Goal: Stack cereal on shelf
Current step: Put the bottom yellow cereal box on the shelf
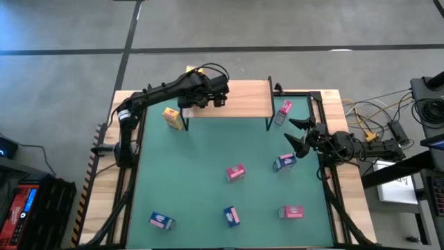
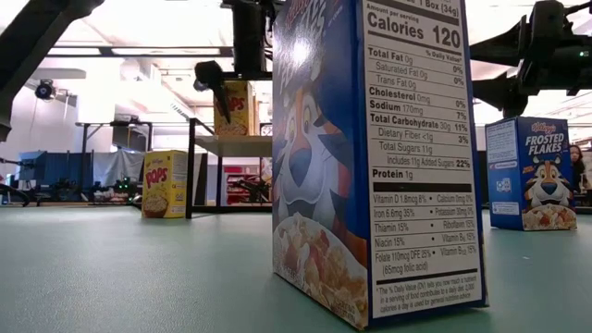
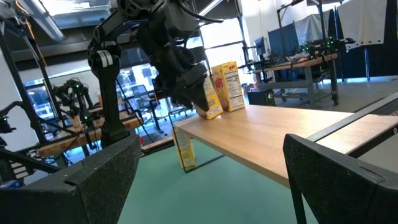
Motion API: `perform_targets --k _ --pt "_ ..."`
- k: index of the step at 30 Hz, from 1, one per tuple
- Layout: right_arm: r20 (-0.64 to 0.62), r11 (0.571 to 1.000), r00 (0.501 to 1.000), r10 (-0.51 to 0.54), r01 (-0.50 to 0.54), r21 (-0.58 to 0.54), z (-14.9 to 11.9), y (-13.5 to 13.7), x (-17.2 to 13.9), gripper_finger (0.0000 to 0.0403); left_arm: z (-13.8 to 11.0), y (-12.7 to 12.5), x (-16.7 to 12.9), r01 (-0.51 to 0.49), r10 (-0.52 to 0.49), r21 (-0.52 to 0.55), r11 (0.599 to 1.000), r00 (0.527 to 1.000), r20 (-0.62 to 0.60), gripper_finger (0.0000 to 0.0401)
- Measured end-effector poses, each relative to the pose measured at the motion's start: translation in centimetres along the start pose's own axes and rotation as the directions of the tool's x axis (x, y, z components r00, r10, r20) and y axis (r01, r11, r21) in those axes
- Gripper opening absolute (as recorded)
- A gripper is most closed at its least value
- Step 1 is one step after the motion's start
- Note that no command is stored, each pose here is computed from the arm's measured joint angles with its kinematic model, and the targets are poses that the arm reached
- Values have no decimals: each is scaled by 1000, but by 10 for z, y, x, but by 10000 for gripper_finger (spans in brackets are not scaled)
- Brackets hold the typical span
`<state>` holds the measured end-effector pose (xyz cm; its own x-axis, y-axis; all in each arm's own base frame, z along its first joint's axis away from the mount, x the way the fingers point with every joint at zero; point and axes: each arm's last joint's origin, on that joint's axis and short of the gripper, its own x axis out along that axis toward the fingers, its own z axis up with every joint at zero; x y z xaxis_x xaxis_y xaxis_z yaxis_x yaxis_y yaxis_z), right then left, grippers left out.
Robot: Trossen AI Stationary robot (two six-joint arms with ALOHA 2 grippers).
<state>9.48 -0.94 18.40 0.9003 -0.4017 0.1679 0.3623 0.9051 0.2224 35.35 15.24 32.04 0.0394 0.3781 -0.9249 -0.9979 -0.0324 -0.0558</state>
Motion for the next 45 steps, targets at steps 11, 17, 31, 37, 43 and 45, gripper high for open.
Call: perform_targets --k 11,17,31,37,43,45 --pt "0 1000 1000 0 0 0 0 0 0 384 -37 -2 -30 25 -26 47 999 999 22 398" --pt "0 1000 1000 0 0 0 0 0 0 384 -39 -4 -32 10 -14 29 1000 988 155 398" --pt "0 1000 1000 0 0 0 0 0 0 384 -23 -2 -27 14 -18 27 1000 985 169 398" --pt "-1 1000 1000 0 0 0 0 0 0 384 -15 -2 -24 23 -27 27 999 984 176 398" --pt "0 1000 1000 0 0 0 0 0 0 384 -14 -1 -24 22 -26 24 999 984 177 398" --pt "0 1000 1000 0 0 0 0 0 0 384 -14 -1 -24 22 -26 23 1000 984 177 398"
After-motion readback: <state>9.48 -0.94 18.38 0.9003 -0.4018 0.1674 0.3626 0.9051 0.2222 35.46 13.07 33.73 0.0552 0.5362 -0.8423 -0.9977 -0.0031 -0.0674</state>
